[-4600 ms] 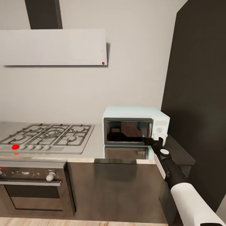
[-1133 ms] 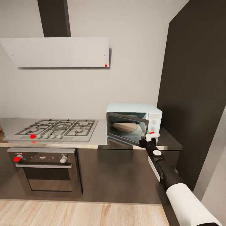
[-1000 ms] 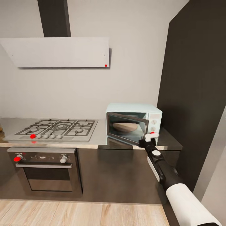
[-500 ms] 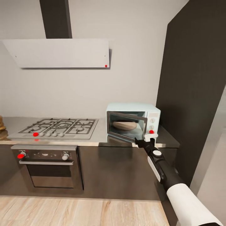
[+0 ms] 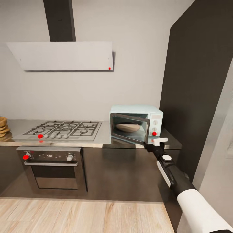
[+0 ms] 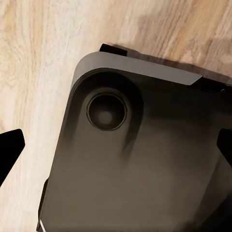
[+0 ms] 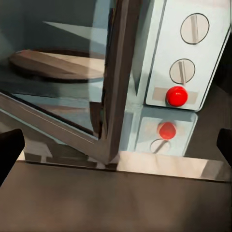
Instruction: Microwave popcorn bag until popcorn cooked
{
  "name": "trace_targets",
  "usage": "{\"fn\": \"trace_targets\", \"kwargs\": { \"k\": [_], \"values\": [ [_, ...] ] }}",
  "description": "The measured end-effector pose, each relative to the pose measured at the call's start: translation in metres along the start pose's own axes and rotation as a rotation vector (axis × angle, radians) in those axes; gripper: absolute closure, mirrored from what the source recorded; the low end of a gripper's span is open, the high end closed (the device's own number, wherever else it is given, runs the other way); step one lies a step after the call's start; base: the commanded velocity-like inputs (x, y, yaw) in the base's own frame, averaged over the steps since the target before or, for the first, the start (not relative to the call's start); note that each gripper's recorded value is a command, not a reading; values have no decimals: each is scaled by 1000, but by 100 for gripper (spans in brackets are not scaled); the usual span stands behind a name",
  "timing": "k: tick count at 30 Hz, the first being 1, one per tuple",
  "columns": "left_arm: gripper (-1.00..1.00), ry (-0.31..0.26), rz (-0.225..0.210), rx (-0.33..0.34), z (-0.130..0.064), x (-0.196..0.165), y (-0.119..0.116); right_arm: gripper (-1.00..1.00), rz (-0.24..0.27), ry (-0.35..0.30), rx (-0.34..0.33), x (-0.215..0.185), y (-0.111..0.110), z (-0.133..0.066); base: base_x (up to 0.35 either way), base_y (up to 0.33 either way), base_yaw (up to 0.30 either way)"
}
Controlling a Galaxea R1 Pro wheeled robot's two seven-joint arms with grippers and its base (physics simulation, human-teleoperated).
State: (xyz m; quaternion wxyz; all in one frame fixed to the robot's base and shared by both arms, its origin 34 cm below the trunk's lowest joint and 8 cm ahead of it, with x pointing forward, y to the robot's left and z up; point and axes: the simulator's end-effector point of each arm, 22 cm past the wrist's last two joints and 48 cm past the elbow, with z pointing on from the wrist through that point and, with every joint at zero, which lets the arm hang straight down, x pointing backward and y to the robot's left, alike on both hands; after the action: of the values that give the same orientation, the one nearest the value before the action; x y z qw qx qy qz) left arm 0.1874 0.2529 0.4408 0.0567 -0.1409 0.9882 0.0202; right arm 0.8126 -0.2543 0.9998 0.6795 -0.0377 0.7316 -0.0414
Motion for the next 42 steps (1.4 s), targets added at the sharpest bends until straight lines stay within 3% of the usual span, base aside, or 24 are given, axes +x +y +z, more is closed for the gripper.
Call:
{"fn": "trace_targets", "kwargs": {
  "k": [9, 15, 28, 40, 42],
  "values": [
    [-100, -1, 0, 0, 0, 0, 0, -100, 1, 11, 14, 3, -5, 0, 0, 0, -167],
    [-100, -1, 0, 0, 0, 0, 0, -100, 45, 14, 70, 3, -26, 0, 0, 0, -251],
    [-100, -1, 0, 1, 0, 0, -1, -100, 42, 7, 68, 0, -24, 0, 0, 0, -208],
    [-100, -2, -5, -7, 0, -1, 6, -100, 51, 21, 57, 2, -17, -1, 286, 0, -1],
    [-100, -2, -4, -7, 0, -1, 6, -100, 50, 47, 57, 8, -18, -1, 322, 0, 0]
  ]
}}
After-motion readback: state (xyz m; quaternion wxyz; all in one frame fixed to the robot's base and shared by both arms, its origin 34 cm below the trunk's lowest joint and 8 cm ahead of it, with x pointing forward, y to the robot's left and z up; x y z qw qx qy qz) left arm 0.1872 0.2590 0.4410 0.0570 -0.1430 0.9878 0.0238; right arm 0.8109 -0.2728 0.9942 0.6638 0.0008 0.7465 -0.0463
